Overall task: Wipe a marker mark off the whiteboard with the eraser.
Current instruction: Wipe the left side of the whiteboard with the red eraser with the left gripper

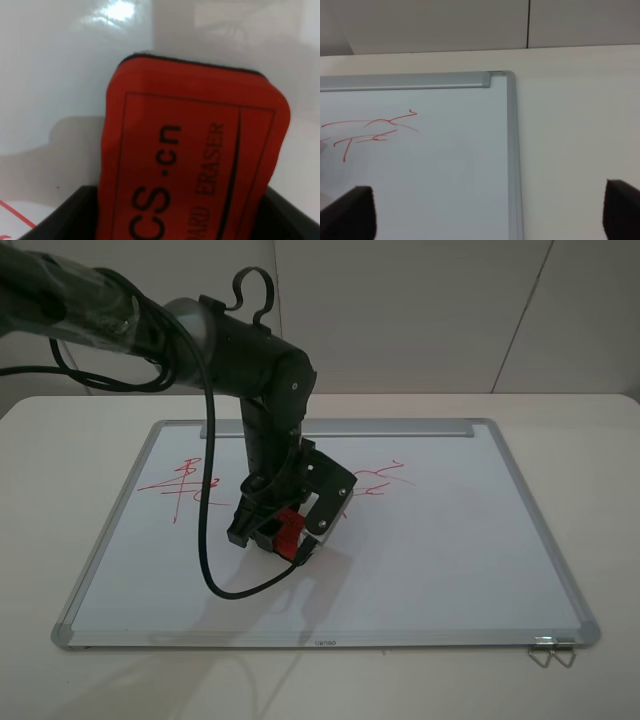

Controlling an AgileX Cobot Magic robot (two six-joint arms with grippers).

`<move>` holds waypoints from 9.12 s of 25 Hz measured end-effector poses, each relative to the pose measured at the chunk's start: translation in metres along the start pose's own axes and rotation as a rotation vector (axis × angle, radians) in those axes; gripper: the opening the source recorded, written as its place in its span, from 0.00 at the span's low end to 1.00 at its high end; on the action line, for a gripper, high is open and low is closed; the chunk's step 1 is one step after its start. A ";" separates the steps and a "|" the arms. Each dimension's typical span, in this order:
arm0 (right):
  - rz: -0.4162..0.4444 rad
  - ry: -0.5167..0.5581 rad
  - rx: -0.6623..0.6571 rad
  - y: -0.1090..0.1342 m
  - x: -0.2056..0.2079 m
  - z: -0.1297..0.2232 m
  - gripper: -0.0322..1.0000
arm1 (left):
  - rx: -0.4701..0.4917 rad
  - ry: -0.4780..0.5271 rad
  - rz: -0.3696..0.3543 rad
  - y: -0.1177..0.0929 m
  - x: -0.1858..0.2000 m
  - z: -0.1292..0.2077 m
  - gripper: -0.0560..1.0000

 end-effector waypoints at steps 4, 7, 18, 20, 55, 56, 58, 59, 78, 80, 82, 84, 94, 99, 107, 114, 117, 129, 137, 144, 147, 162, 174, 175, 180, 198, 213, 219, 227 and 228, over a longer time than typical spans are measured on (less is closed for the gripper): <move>0.000 0.000 0.000 0.000 0.000 0.000 0.83 | -0.001 0.000 0.000 0.000 0.000 0.000 0.62; 0.000 0.000 0.000 0.000 0.000 0.000 0.83 | 0.000 -0.001 0.001 0.000 0.000 0.000 0.62; -0.005 0.001 -0.003 0.000 0.000 0.000 0.83 | 0.240 -0.024 -0.026 0.001 0.024 0.005 0.62; 0.000 0.000 0.000 0.000 0.000 0.000 0.83 | 0.426 -0.038 -0.051 0.003 0.036 0.013 0.62; -0.005 0.001 -0.003 0.000 0.000 0.000 0.83 | 1.941 -0.036 -0.107 -0.019 0.031 0.201 0.62; -0.005 0.001 -0.003 0.000 0.000 0.000 0.83 | 1.949 -0.041 -0.109 -0.019 0.031 0.203 0.62; 0.000 0.000 0.000 0.000 0.000 0.000 0.83 | 1.956 -0.044 -0.114 -0.020 0.030 0.207 0.62; -0.005 0.001 -0.003 0.000 0.000 0.000 0.83 | 1.962 -0.042 -0.114 -0.021 0.029 0.209 0.62; 0.000 0.000 0.000 0.000 0.000 0.000 0.83 | 2.019 -0.030 -0.059 -0.025 0.004 0.219 0.62; 0.000 0.000 0.000 0.000 0.000 0.000 0.83 | 2.024 -0.030 -0.057 -0.026 0.004 0.220 0.62; 0.000 0.000 0.000 0.000 0.000 0.000 0.83 | 2.031 -0.024 -0.050 -0.027 0.000 0.223 0.62; 0.000 0.000 0.000 0.000 0.000 0.000 0.83 | 2.033 -0.015 -0.039 -0.028 -0.004 0.223 0.62; -0.005 0.001 -0.003 0.000 0.000 0.000 0.83 | 2.010 -0.011 -0.032 -0.027 -0.006 0.222 0.62; 0.000 0.000 0.000 0.000 0.000 0.000 0.83 | 1.927 -0.020 -0.040 -0.018 -0.008 0.202 0.62; -0.005 0.001 -0.003 0.000 0.000 0.000 0.83 | 1.820 -0.036 -0.036 -0.006 -0.010 0.161 0.62; 0.000 0.000 0.000 0.000 0.000 0.000 0.83 | 1.757 -0.071 -0.010 0.001 -0.013 0.122 0.61; -0.005 0.001 -0.003 0.000 0.000 0.000 0.83 | 1.752 -0.056 0.003 0.000 -0.017 0.121 0.61; 0.000 0.000 0.000 0.000 0.000 0.000 0.83 | 1.804 -0.028 0.028 -0.020 -0.014 0.137 0.61; 0.000 0.000 0.000 0.000 0.000 0.000 0.83 | 1.888 0.011 0.056 -0.059 -0.009 0.160 0.61; 0.000 0.000 0.000 0.000 0.000 0.000 0.83 | 1.869 0.018 0.048 -0.054 -0.009 0.156 0.61; -0.005 0.001 -0.003 0.000 0.000 0.000 0.83 | 1.828 0.012 0.035 -0.040 -0.011 0.146 0.61; 0.000 0.000 0.000 0.000 0.000 0.000 0.83 | 1.767 -0.028 0.010 -0.002 -0.012 0.109 0.60; -0.005 0.001 -0.003 0.000 0.000 0.000 0.83 | 1.994 -0.057 -0.063 -0.010 -0.013 0.202 0.60; -0.005 0.001 -0.003 0.000 0.000 0.000 0.83 | 2.005 -0.058 -0.068 -0.010 -0.013 0.207 0.60; 0.000 0.000 0.000 0.000 0.000 0.000 0.83 | 2.018 -0.045 -0.056 -0.001 -0.012 0.217 0.60; -0.005 0.001 -0.003 0.000 0.000 0.000 0.83 | 1.800 -0.021 0.005 0.037 -0.019 0.145 0.60; -0.005 0.001 -0.003 0.000 0.000 0.000 0.83 | 1.932 0.088 0.073 0.004 -0.019 0.193 0.60; -0.005 0.001 -0.003 0.000 0.000 0.000 0.83 | 1.943 0.149 0.116 -0.022 -0.016 0.200 0.60; -0.005 0.001 -0.003 0.000 0.000 0.000 0.83 | 1.980 0.183 0.138 -0.044 -0.011 0.194 0.60; 0.000 0.000 0.000 0.000 0.000 0.000 0.83 | 1.987 0.188 0.142 -0.047 -0.011 0.193 0.60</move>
Point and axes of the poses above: a point on each arm's last joint axis where the gripper is mounted, x pointing back along that axis away from the gripper, y along the wrist's bending axis when the last joint is at zero, z = x × y, the point moved 1 cm from there along -x, pointing out along that axis toward the gripper, and after that the axes turned 3 degrees about -x, right-handed, at the moved point
